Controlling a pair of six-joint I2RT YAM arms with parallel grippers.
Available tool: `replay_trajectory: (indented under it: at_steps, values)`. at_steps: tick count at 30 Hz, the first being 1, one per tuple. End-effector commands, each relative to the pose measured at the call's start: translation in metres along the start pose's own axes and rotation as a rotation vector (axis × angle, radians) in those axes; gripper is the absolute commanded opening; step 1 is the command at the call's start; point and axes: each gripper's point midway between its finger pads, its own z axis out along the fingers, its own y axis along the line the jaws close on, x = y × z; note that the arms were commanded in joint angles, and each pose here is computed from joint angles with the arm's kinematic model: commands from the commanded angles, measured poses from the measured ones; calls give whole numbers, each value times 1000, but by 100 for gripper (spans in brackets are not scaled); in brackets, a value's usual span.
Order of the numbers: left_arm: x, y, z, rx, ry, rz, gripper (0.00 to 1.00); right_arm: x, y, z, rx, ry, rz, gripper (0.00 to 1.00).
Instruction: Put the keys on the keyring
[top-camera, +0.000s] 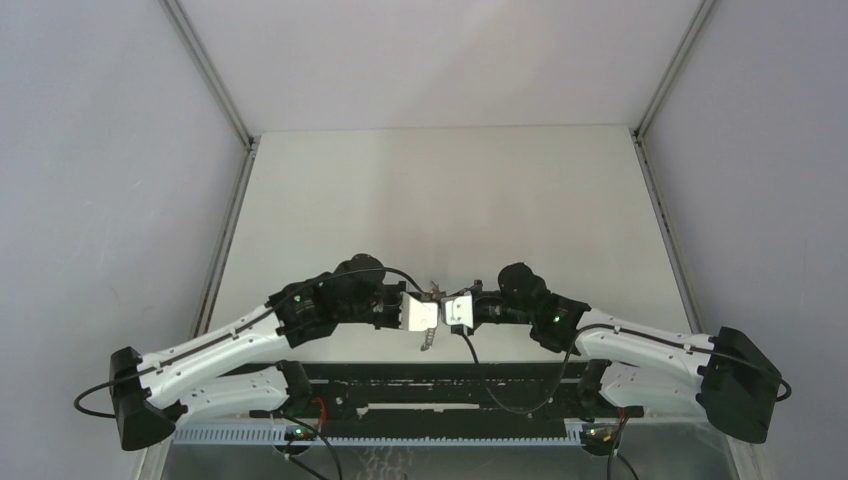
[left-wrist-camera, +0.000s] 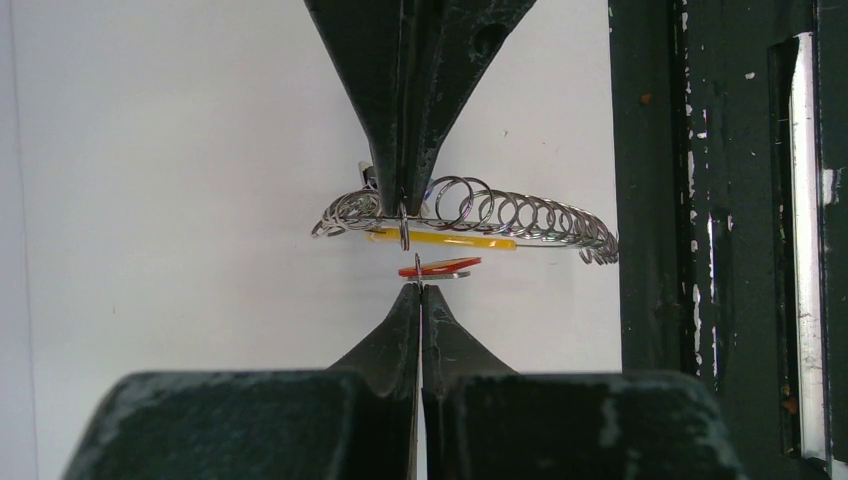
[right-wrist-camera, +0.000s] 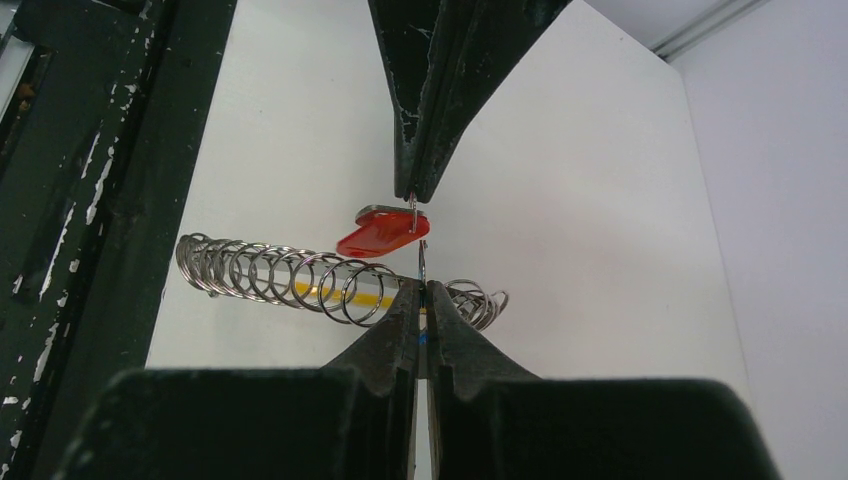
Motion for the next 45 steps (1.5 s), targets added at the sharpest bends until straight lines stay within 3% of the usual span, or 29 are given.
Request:
replay_trajectory:
  at_steps: [1, 45]
  values:
    - [-28, 17, -10, -55, -77, 11, 0, -36, -25, -3, 67, -91, -70, 0]
    - [-32, 16, -11, -50, -94, 2, 0, -34, -22, -1, 56, -62, -66, 0]
